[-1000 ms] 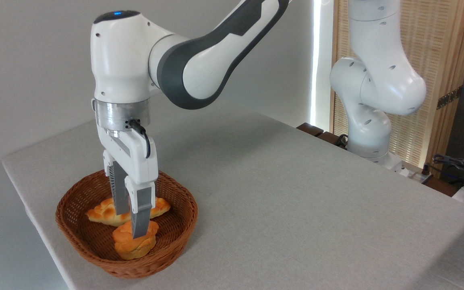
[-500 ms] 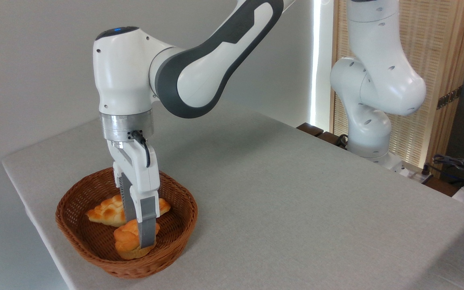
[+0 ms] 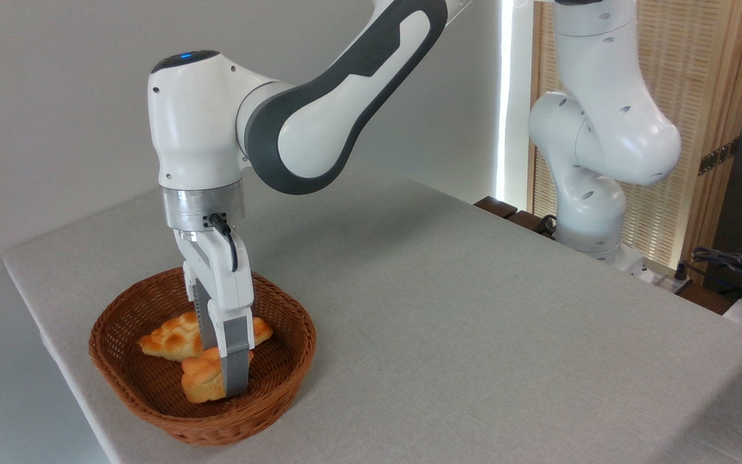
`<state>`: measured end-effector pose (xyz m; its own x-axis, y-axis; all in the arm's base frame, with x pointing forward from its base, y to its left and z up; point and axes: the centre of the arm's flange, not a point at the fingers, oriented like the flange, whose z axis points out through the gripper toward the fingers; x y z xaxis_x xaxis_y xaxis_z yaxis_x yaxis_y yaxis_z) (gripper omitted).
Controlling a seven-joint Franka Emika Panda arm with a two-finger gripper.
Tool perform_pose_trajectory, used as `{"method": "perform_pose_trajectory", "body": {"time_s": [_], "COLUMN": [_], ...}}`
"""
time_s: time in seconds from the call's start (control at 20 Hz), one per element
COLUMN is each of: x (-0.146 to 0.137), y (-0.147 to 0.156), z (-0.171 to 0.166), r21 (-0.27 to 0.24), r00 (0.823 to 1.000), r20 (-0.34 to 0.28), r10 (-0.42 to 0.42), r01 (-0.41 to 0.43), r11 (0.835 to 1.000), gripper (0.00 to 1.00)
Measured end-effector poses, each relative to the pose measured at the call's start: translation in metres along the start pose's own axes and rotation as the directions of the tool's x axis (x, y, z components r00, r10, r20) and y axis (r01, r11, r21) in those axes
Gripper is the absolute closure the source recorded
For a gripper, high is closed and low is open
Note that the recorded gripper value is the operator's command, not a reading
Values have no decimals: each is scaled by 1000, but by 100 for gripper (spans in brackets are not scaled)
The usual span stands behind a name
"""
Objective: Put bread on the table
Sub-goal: 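Close the gripper fingers around the round orange bun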
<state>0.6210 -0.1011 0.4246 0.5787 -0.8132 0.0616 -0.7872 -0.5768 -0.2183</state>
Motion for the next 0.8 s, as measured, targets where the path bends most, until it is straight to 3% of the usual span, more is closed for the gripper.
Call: {"method": "perform_pose_trajectory", "body": {"time_s": [0.05, 0.15, 0.35, 0.8], "x": [1, 1, 2, 2], "y": [1, 1, 2, 2], "z": [0, 1, 1, 1], "r21": [-1, -1, -1, -1], "r00": [1000, 1000, 1000, 1000], "r20": [0, 0, 0, 0], "r10": [1, 3, 4, 4], "r01": [-1, -3, -4, -4], "r11": [1000, 1000, 1000, 1000], "gripper": [42, 52, 63, 67]}}
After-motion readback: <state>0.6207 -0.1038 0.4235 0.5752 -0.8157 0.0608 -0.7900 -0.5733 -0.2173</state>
